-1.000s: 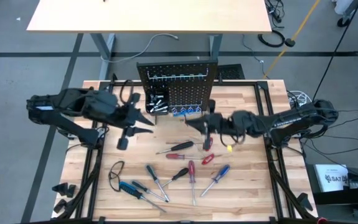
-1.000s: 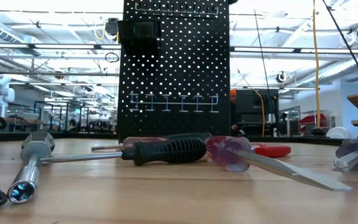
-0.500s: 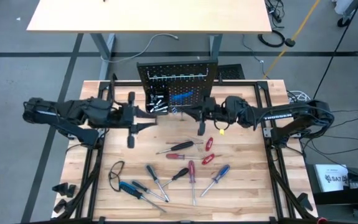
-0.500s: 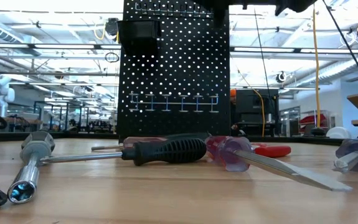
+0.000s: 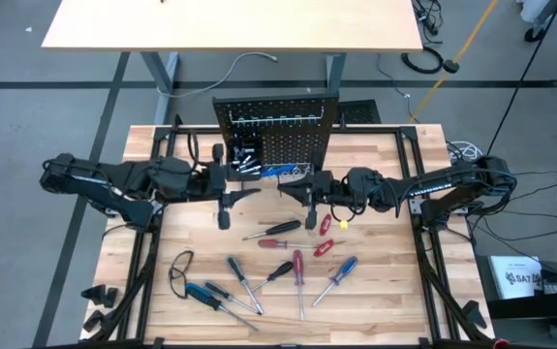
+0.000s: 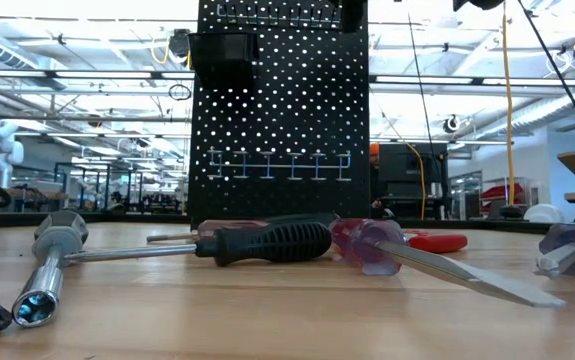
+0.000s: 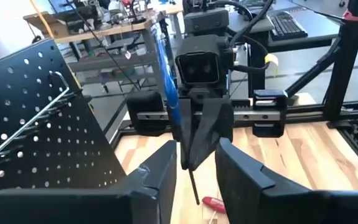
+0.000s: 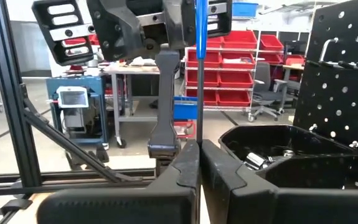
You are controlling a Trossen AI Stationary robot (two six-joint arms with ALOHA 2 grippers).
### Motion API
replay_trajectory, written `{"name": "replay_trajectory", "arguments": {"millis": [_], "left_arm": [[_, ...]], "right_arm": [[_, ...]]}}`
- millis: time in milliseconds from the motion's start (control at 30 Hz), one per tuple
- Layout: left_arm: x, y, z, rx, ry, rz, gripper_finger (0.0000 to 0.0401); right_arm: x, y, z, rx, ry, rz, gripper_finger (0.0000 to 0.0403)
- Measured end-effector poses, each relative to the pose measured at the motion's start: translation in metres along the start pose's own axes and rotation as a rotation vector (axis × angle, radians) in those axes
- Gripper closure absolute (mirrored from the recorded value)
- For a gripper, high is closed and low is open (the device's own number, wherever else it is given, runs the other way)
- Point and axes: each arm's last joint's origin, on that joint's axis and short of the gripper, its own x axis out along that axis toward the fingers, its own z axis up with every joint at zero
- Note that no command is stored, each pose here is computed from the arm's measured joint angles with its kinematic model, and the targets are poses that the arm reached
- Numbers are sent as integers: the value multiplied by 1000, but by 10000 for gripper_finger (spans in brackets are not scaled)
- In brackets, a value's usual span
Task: Hang tools onto peg board
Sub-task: Hang the pick tool on the pegboard
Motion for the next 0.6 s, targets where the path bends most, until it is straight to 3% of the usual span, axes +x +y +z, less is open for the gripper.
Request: {"name": "replay_trajectory", "arguments": {"millis": [267,600], "left_arm": [[-2,2,10,-61,-99,26,229],[2,6,9,-104,-92,61,225]], "right_arm": [[0,1,-2,0,18,-22,403],[-1,3,-1,-3,10,-12,403]]}}
